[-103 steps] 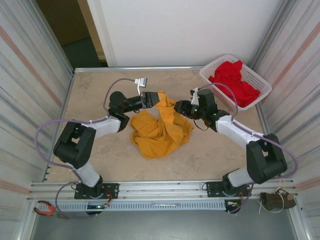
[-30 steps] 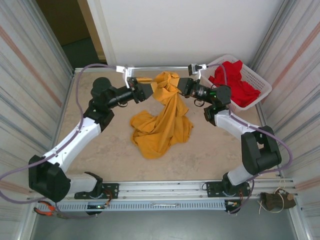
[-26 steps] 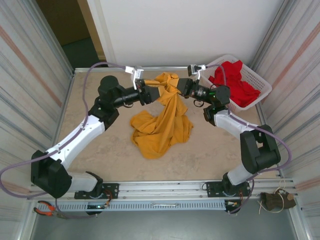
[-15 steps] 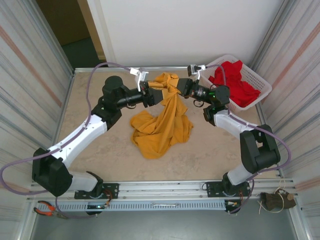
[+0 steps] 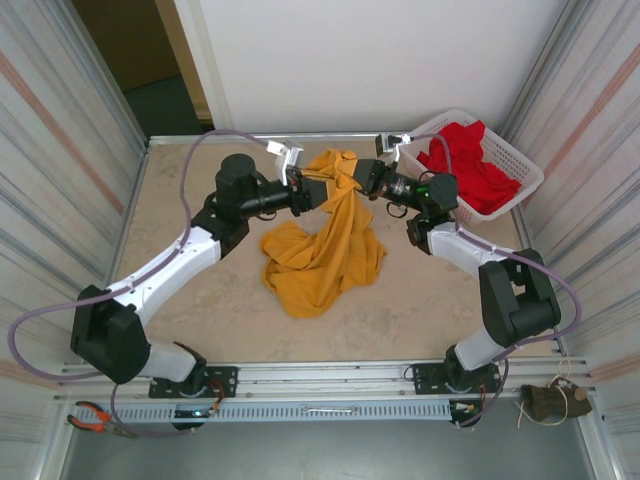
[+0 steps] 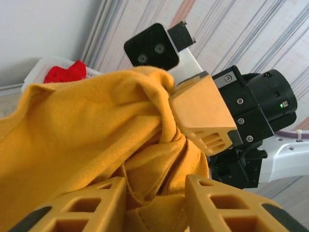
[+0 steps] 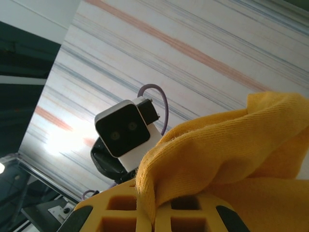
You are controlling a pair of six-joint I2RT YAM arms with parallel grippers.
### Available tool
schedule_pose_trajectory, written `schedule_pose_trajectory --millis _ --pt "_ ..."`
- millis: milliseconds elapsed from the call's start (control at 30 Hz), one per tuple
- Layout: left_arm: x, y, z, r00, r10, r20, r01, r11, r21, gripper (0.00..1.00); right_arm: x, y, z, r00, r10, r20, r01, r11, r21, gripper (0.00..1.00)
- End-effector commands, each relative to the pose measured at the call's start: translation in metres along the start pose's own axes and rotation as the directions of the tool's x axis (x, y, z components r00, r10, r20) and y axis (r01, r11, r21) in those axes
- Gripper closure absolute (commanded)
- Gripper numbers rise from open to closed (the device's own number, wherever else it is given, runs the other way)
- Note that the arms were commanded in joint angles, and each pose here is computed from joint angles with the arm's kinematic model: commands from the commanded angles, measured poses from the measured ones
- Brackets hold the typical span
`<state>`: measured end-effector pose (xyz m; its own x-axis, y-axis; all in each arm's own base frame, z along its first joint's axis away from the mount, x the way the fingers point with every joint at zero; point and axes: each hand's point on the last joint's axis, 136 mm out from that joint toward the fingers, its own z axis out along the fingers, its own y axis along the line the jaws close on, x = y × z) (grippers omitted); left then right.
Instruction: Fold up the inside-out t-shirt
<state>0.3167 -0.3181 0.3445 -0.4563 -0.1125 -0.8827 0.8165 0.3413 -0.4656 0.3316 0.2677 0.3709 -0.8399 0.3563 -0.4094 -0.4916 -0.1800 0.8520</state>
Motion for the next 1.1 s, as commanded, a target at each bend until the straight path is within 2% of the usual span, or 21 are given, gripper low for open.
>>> schedule_pose_trajectory --millis 0,33,67,133,200,233,300,367,433,567,633,867,1067 --pt "-0.012 -0.021 0.003 0.999 0.033 0.013 -0.034 0.996 0.087 0.85 -0.002 0.018 -0.001 0.999 -0.049 0.023 0.049 0.999 -0.023 1.0" --pt "-0.013 -0.021 0.003 0.999 0.03 0.014 -0.032 0.995 0.092 0.97 -0.003 0.016 -0.002 0.999 -0.047 0.028 0.048 0.999 -0.015 1.0" --pt "-0.014 -0.023 0.003 0.999 0.03 0.019 -0.031 0.995 0.094 1.0 -0.005 0.015 -0.003 0.998 -0.046 0.033 0.047 0.999 -0.007 1.0" --pt "-0.022 -0.026 -0.001 0.998 0.036 0.051 -0.041 0.995 0.091 1.0 -0.008 0.007 -0.007 0.998 -0.035 0.045 0.033 0.999 0.03 0.98" --pt "-0.035 -0.033 -0.006 0.995 0.05 0.085 -0.058 0.994 0.092 1.0 -0.014 -0.011 -0.019 0.997 -0.017 0.077 0.008 0.993 0.121 0.66" --pt "-0.041 -0.036 -0.008 0.994 0.058 0.097 -0.068 0.993 0.098 1.0 -0.015 -0.021 -0.026 0.996 -0.012 0.086 -0.003 0.984 0.179 0.55" --pt "-0.053 -0.046 -0.012 0.99 0.075 0.119 -0.089 0.989 0.116 1.0 -0.015 -0.044 -0.047 0.993 -0.03 0.112 -0.012 0.936 0.353 0.42" --pt "-0.064 -0.054 -0.015 0.986 0.092 0.137 -0.11 0.985 0.131 1.0 -0.011 -0.059 -0.069 0.99 -0.095 0.106 0.025 0.848 0.529 0.35" --pt "-0.071 -0.061 -0.017 0.983 0.104 0.149 -0.126 0.981 0.145 1.0 -0.007 -0.056 -0.084 0.987 -0.141 0.083 0.06 0.785 0.617 0.33" --pt "-0.083 -0.071 -0.018 0.976 0.147 0.16 -0.172 0.973 0.153 1.0 -0.008 -0.027 -0.1 0.972 -0.229 0.046 0.135 0.709 0.692 0.33" --pt "-0.079 -0.057 -0.014 0.975 0.192 0.113 -0.199 0.979 0.054 1.0 -0.008 -0.012 -0.103 0.964 -0.266 0.023 0.171 0.682 0.711 0.33" --pt "-0.081 -0.066 -0.011 0.975 0.192 0.113 -0.204 0.973 0.107 1.0 -0.012 0.03 -0.09 0.936 -0.35 -0.045 0.286 0.677 0.679 0.33" --pt "-0.085 -0.072 -0.012 0.973 0.194 0.122 -0.209 0.97 0.124 1.0 -0.008 0.046 -0.055 0.906 -0.398 -0.146 0.401 0.694 0.598 0.32"
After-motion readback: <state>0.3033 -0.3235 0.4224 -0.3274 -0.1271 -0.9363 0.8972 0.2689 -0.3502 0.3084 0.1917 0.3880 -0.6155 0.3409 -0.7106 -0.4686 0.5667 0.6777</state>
